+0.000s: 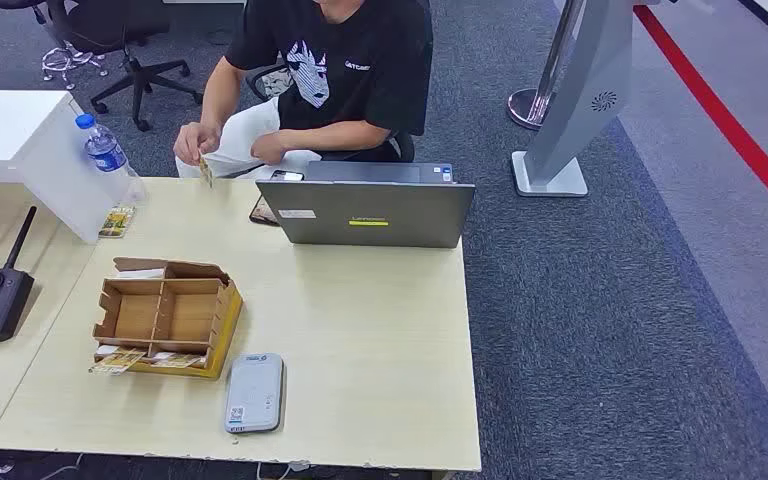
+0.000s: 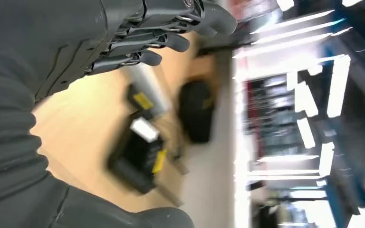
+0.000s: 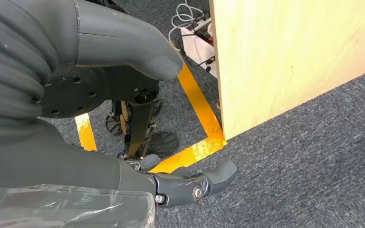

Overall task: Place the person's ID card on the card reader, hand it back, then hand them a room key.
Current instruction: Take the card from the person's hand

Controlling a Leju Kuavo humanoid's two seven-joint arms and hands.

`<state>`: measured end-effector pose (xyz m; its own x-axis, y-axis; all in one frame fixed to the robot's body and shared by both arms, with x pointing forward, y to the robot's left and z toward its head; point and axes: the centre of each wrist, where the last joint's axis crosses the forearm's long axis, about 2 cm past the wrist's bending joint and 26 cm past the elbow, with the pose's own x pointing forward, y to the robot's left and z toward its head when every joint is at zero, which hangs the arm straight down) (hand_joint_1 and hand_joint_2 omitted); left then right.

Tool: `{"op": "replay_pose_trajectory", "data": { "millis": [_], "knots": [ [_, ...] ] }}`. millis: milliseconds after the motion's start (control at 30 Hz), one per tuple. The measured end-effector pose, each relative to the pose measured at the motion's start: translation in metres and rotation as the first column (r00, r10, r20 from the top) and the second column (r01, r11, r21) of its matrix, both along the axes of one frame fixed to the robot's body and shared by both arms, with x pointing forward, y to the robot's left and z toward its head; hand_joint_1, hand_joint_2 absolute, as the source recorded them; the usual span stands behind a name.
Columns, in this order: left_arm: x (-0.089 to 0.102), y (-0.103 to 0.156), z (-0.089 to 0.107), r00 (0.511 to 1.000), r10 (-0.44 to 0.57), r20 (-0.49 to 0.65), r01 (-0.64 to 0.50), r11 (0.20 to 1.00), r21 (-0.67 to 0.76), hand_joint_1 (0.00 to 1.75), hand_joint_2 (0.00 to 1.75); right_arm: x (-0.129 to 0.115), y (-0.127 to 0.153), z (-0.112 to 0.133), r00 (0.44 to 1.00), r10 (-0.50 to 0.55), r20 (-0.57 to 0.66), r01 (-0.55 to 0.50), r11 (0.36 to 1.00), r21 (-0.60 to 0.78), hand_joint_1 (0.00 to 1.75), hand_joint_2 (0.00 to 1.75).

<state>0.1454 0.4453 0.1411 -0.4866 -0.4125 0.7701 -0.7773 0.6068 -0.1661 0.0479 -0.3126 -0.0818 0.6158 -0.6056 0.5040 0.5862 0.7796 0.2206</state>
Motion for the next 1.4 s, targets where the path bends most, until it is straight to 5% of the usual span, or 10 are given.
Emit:
{"op": "replay_pose_trajectory", "data": {
  "millis": [100,233,367,467,633,833,867,1000,1400],
  "knots": [
    [0.010,-0.004,0.019,0.996,0.009,-0.086,0.005,0.986,0.165,0.00,1.75,0.000,0.001,0.000,1.000,0.004,0.009,-0.004,1.000,-0.002,0.00,1.75],
    [0.048,-0.019,0.054,0.950,0.083,-0.300,0.075,0.875,0.479,0.00,1.75,0.001,0.002,-0.001,0.999,0.009,0.053,-0.009,1.000,-0.003,0.00,1.75],
    [0.101,-0.040,0.094,0.887,0.284,-0.365,0.109,0.639,0.761,0.00,1.75,0.010,-0.006,0.001,0.990,0.026,0.139,-0.024,1.000,-0.020,0.00,1.75],
    [0.139,-0.059,0.113,0.890,0.320,-0.325,0.171,0.427,0.888,0.00,1.75,0.029,-0.014,0.006,0.978,0.035,0.206,-0.028,0.999,-0.036,0.00,1.75],
    [0.170,-0.078,0.111,0.874,0.342,-0.346,0.292,0.200,0.935,0.00,1.75,0.056,-0.022,0.019,0.959,0.062,0.277,-0.044,0.997,-0.071,0.00,1.75],
    [0.173,-0.092,0.100,0.873,0.322,-0.366,0.353,0.100,0.930,0.00,1.75,0.068,-0.014,0.022,0.965,0.131,0.228,-0.107,0.988,-0.115,0.00,1.75],
    [0.173,-0.093,0.099,0.874,0.318,-0.368,0.358,0.093,0.929,0.06,1.75,0.069,-0.013,0.021,0.966,0.134,0.223,-0.109,0.987,-0.118,0.00,1.75],
    [0.173,-0.095,0.097,0.876,0.308,-0.371,0.365,0.078,0.928,1.75,1.75,0.068,-0.011,0.016,0.968,0.129,0.215,-0.104,0.987,-0.121,0.00,1.75],
    [0.173,-0.097,0.096,0.878,0.283,-0.385,0.373,0.097,0.923,1.75,1.75,0.071,-0.015,0.008,0.975,0.131,0.182,-0.108,0.986,-0.130,0.00,1.75]
  ]
}}
